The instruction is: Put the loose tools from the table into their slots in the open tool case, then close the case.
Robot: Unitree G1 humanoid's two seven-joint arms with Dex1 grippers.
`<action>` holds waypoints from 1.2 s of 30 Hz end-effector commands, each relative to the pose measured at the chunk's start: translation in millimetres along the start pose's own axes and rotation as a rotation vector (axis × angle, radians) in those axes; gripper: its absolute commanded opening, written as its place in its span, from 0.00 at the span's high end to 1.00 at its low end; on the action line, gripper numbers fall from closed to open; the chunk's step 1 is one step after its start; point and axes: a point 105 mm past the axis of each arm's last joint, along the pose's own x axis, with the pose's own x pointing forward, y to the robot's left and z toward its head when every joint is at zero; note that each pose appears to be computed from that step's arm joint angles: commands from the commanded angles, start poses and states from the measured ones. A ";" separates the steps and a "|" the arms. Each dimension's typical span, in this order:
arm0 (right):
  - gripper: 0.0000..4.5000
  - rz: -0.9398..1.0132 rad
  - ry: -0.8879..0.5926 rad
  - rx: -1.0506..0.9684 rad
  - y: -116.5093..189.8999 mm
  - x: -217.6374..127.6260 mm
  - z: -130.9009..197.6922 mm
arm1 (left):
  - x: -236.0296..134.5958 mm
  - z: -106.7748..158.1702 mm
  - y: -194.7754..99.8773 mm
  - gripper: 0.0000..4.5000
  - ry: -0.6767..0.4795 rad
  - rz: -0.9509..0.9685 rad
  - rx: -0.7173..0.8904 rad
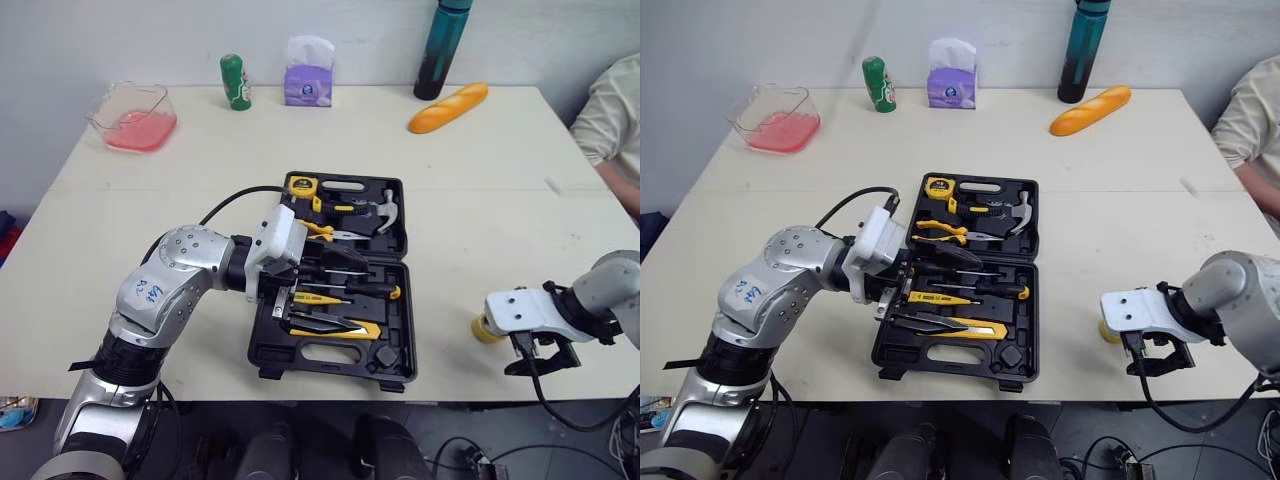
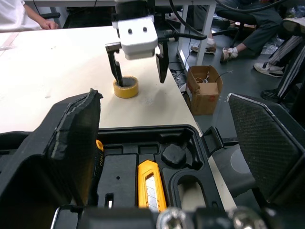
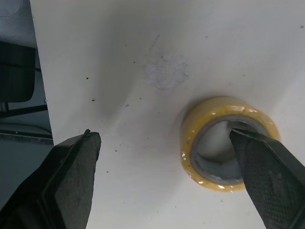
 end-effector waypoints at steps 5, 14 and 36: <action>0.01 -0.028 0.004 -0.002 -3.3 -2.1 -1.2 | -4.2 7.5 -1.6 0.00 -0.004 0.007 0.058; 0.87 -0.045 0.003 -0.014 -4.3 -2.6 -1.7 | -2.5 7.8 -2.0 0.00 -0.015 0.005 0.061; 0.99 0.071 -0.527 -0.200 10.1 -7.3 137.5 | -9.3 -49.7 -38.5 0.00 0.193 -0.119 -0.007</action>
